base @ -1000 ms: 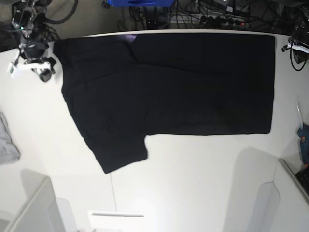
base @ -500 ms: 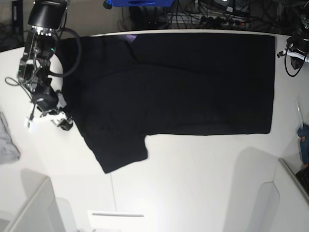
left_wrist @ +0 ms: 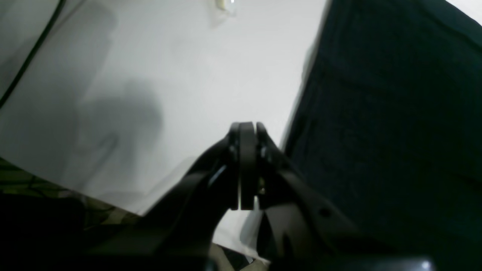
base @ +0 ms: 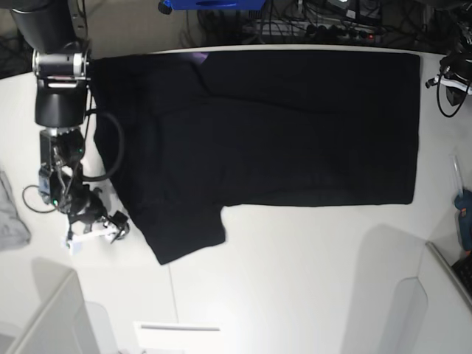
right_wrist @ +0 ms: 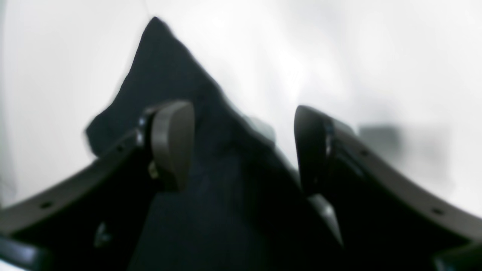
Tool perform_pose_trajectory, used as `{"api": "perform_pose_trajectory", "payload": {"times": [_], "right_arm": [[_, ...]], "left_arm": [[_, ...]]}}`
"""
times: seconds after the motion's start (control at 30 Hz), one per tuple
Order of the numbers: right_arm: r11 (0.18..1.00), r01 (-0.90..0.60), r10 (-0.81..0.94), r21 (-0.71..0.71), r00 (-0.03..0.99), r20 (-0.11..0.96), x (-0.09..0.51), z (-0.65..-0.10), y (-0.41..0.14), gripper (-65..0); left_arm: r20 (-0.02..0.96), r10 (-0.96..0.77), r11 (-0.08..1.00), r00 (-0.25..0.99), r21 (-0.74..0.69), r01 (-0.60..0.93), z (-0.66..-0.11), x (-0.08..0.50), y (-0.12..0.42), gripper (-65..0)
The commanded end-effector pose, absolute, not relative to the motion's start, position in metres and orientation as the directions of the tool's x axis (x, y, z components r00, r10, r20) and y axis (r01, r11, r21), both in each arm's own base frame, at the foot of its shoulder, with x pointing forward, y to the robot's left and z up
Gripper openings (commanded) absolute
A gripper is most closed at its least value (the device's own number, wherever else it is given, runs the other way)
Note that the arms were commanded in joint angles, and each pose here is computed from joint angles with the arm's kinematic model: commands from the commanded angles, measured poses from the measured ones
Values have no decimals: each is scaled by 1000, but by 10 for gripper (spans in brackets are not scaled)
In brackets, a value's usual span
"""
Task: Fold the T-shirt properly
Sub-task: 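Release and move the right gripper to the shirt's hem corner, then move the left gripper to the other hem corner and grasp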
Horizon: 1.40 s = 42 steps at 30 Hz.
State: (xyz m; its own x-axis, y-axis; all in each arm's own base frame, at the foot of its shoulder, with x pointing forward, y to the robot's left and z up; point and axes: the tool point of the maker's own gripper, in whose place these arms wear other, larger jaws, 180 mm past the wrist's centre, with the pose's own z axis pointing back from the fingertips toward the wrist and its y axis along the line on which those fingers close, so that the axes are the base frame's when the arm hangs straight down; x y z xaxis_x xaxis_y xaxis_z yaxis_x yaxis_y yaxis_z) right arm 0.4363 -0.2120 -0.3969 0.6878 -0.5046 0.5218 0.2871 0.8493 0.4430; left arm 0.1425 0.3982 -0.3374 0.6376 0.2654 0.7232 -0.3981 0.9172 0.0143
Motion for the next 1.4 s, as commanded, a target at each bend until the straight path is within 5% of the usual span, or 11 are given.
{"api": "perform_pose_trajectory", "payload": {"times": [0.0, 0.93, 1.3, 1.37], "right_arm": [[861, 239, -482, 450, 668, 567, 456, -376, -214, -248], [937, -42, -188, 346, 776, 602, 469, -413, -142, -255], [941, -38, -186, 337, 773, 606, 468, -413, -146, -459], [942, -38, -189, 333, 759, 623, 471, -412, -148, -540]], "left_arm": [[748, 233, 923, 621, 31, -383, -326, 148, 402, -650], [780, 177, 965, 601, -18, -261, -323, 205, 370, -650], [736, 229, 953, 637, -38, -299, -345, 195, 384, -650], [734, 222, 956, 642, -33, -293, -345, 196, 385, -650]]}}
